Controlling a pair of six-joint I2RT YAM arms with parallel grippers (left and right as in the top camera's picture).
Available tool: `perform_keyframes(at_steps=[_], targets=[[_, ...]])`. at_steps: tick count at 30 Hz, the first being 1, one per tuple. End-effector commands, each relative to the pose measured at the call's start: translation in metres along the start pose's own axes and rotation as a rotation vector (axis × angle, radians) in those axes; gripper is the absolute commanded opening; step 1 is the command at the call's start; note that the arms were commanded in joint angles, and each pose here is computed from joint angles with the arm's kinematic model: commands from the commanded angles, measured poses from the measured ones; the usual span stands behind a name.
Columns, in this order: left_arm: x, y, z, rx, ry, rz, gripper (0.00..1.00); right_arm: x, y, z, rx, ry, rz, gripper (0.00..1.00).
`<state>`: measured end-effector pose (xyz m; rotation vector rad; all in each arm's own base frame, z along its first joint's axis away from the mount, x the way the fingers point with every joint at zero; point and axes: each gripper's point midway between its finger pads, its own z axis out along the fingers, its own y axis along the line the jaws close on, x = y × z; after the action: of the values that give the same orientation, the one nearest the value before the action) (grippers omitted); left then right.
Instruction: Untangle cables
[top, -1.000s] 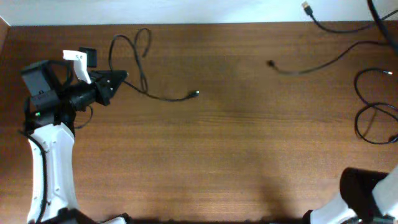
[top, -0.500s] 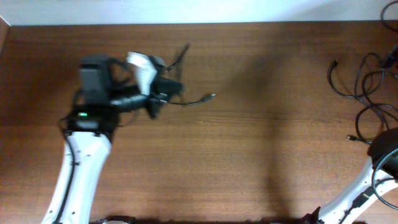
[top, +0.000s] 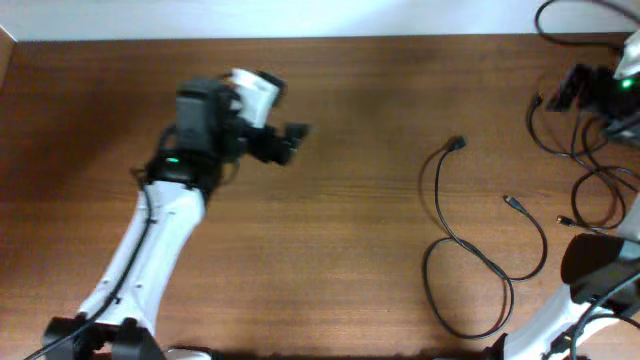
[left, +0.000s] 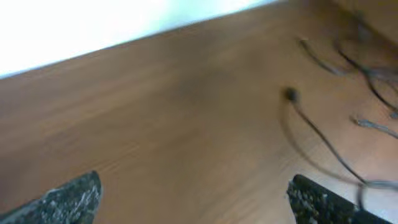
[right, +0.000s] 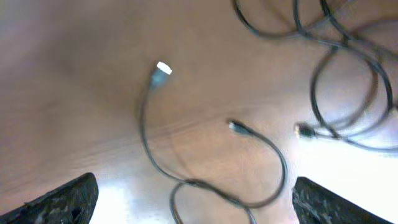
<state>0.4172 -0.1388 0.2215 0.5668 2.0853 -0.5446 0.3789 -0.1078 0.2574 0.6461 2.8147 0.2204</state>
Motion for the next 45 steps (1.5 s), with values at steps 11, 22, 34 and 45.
perform_keyframes(at_steps=[11,22,34,45], targets=[[0.024,0.019,-0.039,-0.011,0.079,0.022,0.98,0.175,0.054,0.201,0.322,0.38,-0.782,0.86],[0.027,0.018,-0.039,-0.007,0.091,0.032,0.99,0.171,0.044,0.233,0.315,0.301,-0.78,0.04],[0.026,0.014,-0.039,0.015,0.085,0.03,0.99,0.034,0.21,0.131,-0.116,-0.229,-0.681,0.29],[0.024,0.008,-0.039,0.051,0.076,0.027,0.99,0.143,0.062,0.246,0.311,0.264,-0.674,0.99]])
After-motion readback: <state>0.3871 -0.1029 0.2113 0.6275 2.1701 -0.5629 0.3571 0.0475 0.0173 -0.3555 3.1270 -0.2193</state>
